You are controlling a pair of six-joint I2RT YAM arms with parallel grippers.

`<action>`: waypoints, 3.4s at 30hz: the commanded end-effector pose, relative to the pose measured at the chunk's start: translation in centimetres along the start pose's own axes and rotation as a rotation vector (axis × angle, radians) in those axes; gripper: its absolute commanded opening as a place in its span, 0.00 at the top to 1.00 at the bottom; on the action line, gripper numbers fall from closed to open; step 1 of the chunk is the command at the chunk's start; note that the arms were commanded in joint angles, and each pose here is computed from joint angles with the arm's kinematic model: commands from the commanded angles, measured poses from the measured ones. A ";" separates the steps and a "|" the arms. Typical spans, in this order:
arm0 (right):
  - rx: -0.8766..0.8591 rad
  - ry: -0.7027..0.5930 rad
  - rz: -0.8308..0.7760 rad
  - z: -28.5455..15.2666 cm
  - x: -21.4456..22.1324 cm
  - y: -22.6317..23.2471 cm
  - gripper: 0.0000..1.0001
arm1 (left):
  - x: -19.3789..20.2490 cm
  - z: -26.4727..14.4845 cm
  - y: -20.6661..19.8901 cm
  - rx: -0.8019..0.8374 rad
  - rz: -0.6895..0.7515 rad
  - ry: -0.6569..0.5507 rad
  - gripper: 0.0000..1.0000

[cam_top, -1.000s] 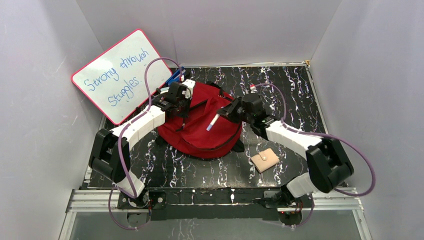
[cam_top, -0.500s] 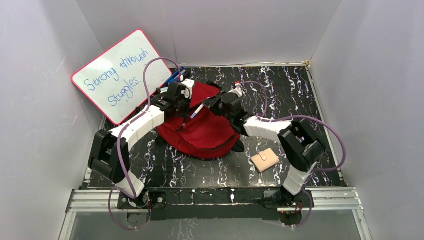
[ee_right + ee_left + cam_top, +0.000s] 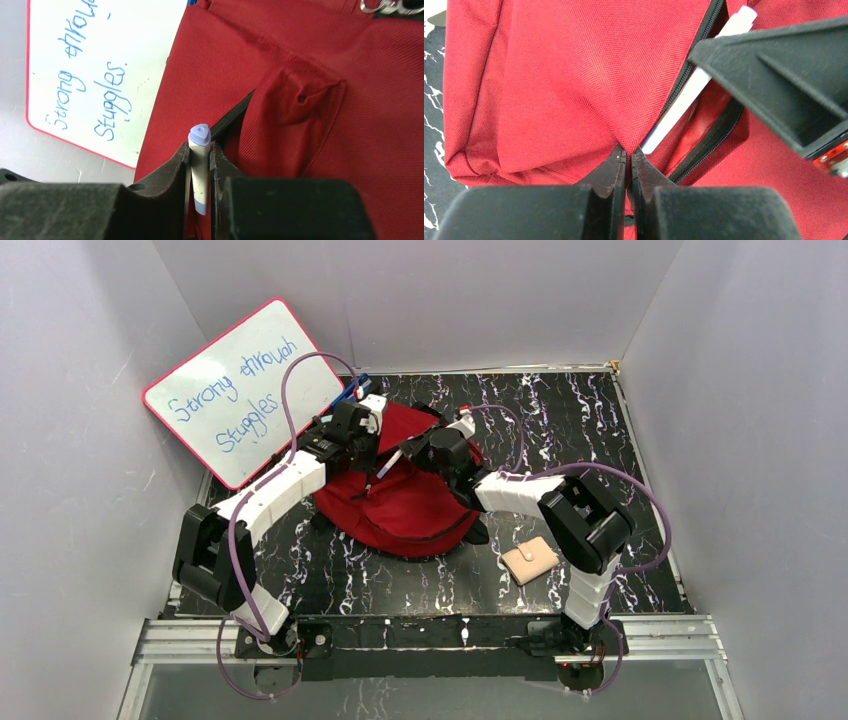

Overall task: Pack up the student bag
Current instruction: Place the stationery in the student bag, then zip the student bag at the center of the board.

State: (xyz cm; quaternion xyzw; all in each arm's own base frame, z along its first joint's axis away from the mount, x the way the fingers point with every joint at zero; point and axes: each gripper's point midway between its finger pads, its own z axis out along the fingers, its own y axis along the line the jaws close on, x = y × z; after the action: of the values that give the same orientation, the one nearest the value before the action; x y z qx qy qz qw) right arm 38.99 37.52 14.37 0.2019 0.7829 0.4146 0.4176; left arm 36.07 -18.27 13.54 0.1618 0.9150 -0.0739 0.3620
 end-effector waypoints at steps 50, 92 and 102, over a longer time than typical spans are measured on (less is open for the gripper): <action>0.011 0.068 -0.540 -9.2 -3.9 1.1 0.44 | -3.3 -5.8 -3.8 0.233 -0.149 -0.209 0.53; -0.969 0.094 -1.598 -10.3 9.7 12.2 0.36 | 10.5 -7.2 6.8 -0.077 -1.162 -0.154 0.48; -1.109 0.233 -1.962 -8.6 14.3 9.3 0.40 | 10.3 -7.8 7.4 -0.084 -1.125 -0.179 0.48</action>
State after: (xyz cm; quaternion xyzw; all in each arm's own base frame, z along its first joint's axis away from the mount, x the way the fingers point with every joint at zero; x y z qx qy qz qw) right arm 23.20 46.81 17.80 -0.6994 0.4217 0.2608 0.5148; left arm 26.36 -7.05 10.76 -0.3806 0.8345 -0.2226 0.3305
